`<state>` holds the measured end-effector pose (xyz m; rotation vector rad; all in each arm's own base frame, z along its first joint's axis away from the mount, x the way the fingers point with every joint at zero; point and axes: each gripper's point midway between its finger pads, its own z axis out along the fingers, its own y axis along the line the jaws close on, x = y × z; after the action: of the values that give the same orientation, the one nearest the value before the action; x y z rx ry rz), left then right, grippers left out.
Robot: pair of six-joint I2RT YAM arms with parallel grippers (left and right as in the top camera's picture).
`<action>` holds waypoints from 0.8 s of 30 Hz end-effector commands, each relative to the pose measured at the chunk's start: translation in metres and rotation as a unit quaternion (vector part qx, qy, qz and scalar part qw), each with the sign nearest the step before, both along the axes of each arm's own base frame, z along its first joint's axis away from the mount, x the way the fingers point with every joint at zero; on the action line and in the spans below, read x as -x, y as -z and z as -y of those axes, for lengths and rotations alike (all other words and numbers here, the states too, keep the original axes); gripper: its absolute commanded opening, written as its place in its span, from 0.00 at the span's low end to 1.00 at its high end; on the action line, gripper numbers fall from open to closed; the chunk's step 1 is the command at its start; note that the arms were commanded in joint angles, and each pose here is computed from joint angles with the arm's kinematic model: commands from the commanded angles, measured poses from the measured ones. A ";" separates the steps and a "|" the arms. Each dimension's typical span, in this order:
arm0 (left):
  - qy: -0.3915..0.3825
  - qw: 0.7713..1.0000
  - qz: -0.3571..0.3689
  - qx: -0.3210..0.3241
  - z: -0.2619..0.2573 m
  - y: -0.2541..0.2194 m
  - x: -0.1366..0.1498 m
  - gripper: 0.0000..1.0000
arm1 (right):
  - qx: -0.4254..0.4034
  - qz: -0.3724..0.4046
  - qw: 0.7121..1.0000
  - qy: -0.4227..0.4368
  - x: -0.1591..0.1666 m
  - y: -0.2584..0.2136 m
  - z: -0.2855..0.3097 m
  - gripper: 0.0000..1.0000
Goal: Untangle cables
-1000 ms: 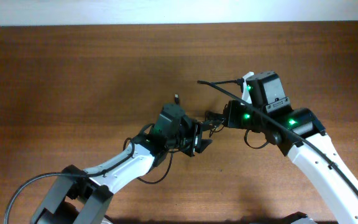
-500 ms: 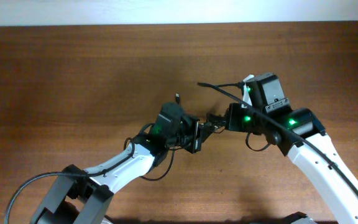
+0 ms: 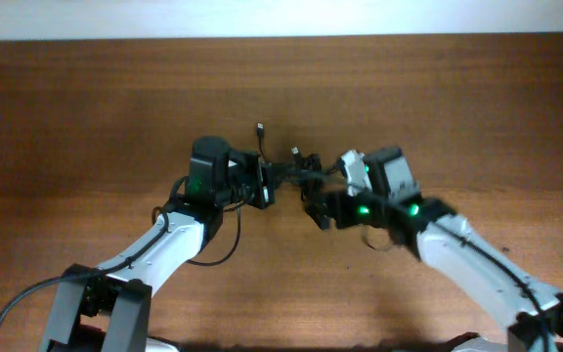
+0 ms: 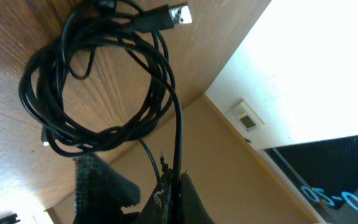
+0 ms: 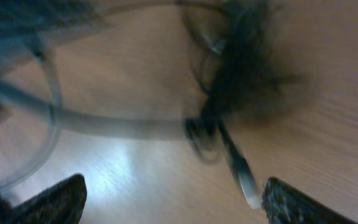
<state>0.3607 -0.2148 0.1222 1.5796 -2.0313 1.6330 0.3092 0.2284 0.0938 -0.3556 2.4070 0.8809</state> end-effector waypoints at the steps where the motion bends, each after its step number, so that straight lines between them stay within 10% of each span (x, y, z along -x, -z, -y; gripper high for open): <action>1: -0.008 1.000 0.016 -0.005 -0.004 -0.007 -0.004 0.00 | 0.003 0.042 0.999 0.029 0.004 0.012 -0.014 0.91; 4: -0.008 1.000 0.016 -0.005 -0.004 -0.008 -0.004 0.00 | 0.075 0.067 0.985 0.141 -0.024 0.053 -0.002 0.77; 8: -0.007 1.000 0.015 -0.003 -0.005 -0.008 -0.004 0.00 | 0.074 0.097 0.973 0.196 -0.049 0.051 0.015 0.91; 13: 0.018 1.000 0.007 0.015 0.002 -0.011 0.003 0.00 | 0.026 0.135 0.970 0.199 -0.065 0.027 0.007 0.53; 16: 0.018 1.000 0.009 0.024 0.004 -0.015 0.003 0.00 | 0.028 0.124 0.973 0.190 -0.061 0.033 0.005 0.06; 24: -0.009 0.984 0.178 -0.003 -0.109 -0.049 -0.038 0.00 | 0.091 -0.018 0.973 0.210 -0.014 0.022 0.112 0.04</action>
<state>0.3944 -0.1325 0.1349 1.5867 -2.1364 1.8248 0.3242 0.1732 0.0743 -0.0314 2.4371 0.6391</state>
